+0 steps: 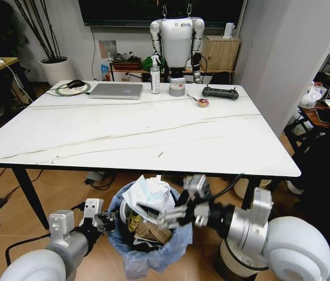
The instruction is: Pick up the trash bin and place the trash from the table into it.
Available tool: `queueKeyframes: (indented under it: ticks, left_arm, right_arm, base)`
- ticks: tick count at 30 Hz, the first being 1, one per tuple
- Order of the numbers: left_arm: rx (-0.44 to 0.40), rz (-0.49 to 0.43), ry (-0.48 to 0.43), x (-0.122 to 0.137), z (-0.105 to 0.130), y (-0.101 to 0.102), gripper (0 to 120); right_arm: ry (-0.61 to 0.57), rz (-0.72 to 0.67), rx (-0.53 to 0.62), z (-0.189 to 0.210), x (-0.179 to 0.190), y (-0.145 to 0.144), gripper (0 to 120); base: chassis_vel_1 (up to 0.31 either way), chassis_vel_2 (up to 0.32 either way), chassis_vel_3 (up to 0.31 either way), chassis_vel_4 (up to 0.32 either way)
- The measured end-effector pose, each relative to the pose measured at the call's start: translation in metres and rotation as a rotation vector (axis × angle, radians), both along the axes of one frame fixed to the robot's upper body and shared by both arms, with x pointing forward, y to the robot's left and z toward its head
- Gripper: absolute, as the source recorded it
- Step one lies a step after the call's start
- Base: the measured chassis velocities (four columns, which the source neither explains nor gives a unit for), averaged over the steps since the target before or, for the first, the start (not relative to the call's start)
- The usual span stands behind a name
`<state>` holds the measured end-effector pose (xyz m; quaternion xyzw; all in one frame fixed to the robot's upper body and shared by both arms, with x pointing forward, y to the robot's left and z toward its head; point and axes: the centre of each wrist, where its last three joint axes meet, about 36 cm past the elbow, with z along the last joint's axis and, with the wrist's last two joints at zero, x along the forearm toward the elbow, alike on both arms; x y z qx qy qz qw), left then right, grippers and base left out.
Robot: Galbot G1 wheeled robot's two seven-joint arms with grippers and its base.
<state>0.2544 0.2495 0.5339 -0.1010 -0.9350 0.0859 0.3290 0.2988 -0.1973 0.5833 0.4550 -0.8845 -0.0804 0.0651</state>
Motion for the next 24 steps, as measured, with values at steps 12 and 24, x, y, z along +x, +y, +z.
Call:
queueKeyframes:
  ticks: [12,24]
  left_arm:
    - [0.015,0.031,0.024,-0.003,-0.002,0.000,0]
    - [0.012,0.049,0.040,-0.004,-0.004,0.000,0]
  right_arm:
    - [0.000,-0.172,0.070,-0.004,-0.001,-0.013,100]
    - [-0.021,-0.413,0.059,-0.009,-0.004,-0.028,100]
  base:
    - [0.000,0.000,0.000,0.000]
    - [0.000,0.000,0.000,0.000]
